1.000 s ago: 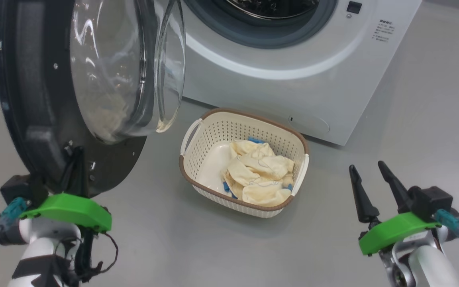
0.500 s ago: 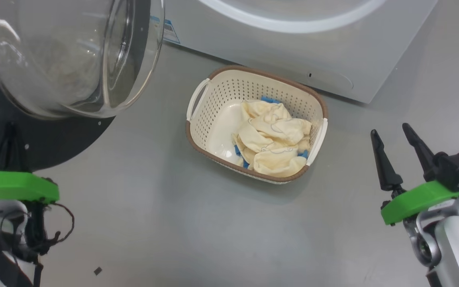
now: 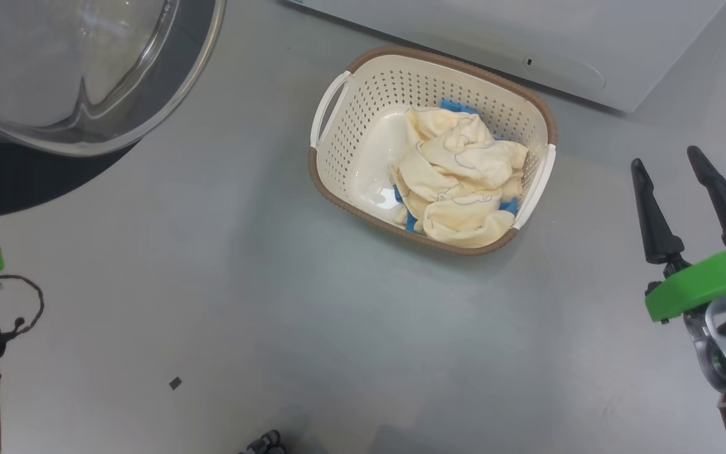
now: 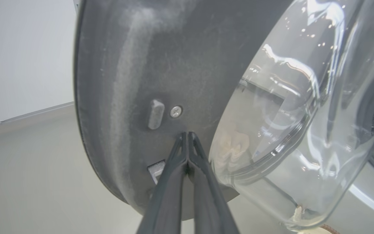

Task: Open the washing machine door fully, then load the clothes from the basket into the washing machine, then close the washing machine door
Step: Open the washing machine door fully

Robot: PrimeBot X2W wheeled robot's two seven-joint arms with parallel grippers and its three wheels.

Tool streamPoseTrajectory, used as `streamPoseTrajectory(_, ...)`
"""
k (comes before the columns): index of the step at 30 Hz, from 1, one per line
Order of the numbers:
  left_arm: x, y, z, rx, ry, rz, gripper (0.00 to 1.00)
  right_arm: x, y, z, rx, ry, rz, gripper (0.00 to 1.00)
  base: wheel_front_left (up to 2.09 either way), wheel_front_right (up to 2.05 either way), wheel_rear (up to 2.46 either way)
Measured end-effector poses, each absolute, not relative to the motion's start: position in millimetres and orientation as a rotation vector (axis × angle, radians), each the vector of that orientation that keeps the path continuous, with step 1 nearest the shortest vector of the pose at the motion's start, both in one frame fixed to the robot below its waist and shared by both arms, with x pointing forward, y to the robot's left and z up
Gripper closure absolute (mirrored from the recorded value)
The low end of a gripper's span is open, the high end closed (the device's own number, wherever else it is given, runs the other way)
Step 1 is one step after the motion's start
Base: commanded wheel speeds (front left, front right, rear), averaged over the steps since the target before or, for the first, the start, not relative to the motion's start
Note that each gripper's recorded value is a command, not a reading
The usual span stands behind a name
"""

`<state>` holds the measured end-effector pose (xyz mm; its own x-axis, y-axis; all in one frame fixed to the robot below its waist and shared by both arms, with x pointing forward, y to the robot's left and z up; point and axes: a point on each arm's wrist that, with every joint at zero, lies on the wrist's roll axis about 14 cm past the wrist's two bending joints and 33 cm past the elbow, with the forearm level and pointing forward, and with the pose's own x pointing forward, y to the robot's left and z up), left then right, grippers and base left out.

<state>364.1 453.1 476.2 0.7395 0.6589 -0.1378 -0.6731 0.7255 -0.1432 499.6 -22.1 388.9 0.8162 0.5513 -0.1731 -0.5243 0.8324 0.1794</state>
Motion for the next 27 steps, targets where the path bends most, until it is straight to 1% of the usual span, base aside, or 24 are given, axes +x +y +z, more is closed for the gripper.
streamPoseTrajectory(8,365.8,469.6,473.4,-0.190,0.072,0.767,1.00,509.3,-26.8,385.7,0.107,0.228,0.573,0.00,0.00,0.00,0.00)
streamPoseTrajectory(14,363.5,471.8,467.5,-0.205,0.081,0.773,1.00,503.6,-26.6,385.5,0.103,0.241,0.580,0.00,0.00,0.00,0.00)
streamPoseTrajectory(21,363.0,465.3,468.6,-0.203,0.083,0.740,1.00,502.5,-26.8,402.2,0.107,0.197,0.572,0.00,0.00,0.00,0.00)
streamPoseTrajectory(27,372.9,449.3,479.2,-0.195,0.062,0.659,1.00,491.6,-25.7,419.7,0.130,0.159,0.557,0.00,0.00,0.00,0.00)
